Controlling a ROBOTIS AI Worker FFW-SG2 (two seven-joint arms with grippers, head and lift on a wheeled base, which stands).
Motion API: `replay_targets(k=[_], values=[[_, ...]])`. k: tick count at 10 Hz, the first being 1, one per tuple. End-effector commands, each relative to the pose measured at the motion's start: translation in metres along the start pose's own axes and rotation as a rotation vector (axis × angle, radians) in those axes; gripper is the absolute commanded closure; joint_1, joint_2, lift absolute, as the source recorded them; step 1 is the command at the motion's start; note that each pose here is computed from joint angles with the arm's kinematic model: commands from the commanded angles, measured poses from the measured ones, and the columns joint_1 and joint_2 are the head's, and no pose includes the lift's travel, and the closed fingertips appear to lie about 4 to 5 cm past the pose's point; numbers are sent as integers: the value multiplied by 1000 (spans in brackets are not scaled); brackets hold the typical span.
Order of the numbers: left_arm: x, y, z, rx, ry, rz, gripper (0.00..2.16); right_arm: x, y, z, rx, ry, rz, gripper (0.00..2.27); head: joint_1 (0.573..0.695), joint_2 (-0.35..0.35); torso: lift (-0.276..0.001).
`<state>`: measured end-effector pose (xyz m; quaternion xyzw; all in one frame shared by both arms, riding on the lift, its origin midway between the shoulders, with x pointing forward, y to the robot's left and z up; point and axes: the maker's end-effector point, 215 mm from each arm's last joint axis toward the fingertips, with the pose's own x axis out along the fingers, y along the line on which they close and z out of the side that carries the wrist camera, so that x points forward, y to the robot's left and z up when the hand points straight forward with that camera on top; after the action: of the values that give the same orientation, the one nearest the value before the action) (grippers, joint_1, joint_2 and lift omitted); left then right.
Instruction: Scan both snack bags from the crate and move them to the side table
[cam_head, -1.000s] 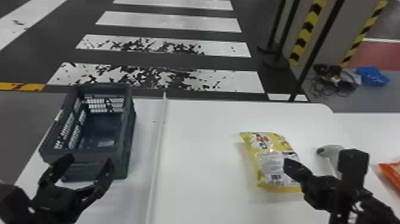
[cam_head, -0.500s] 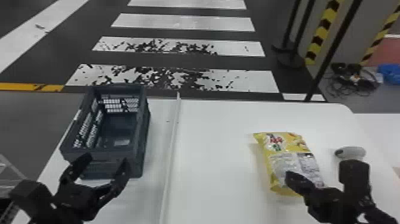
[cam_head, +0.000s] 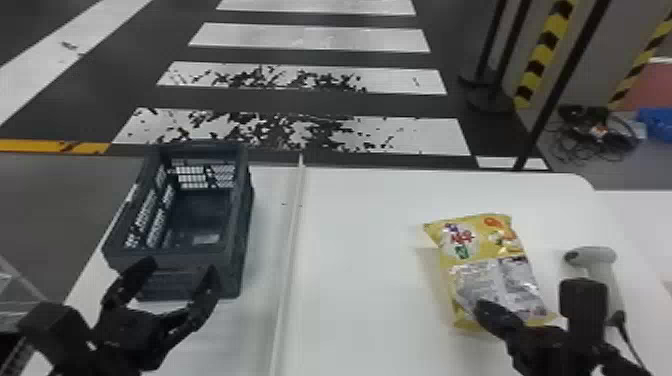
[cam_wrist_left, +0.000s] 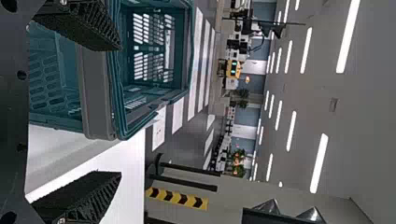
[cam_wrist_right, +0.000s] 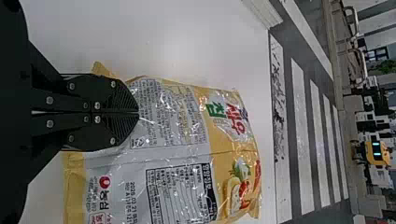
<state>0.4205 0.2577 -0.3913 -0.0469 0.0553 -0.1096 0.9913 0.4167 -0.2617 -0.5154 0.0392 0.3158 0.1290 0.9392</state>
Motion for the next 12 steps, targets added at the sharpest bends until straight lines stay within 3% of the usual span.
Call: replay_targets(k=[1, 3, 8, 12], values=[[0, 0, 0, 0, 0, 1, 36, 4, 1, -7, 2, 11, 2, 2236, 695, -6, -99], [0, 0, 0, -1, 0, 1, 36, 3, 3, -6, -4, 2, 5, 2236, 695, -3, -99], [0, 0, -1, -3, 1, 1, 36, -26, 7, 58, -27, -114, -7, 2236, 695, -4, -99], [-1, -1, 0, -3, -4, 1, 36, -35, -24, 78, -22, -152, -68, 2226, 695, -20, -99]])
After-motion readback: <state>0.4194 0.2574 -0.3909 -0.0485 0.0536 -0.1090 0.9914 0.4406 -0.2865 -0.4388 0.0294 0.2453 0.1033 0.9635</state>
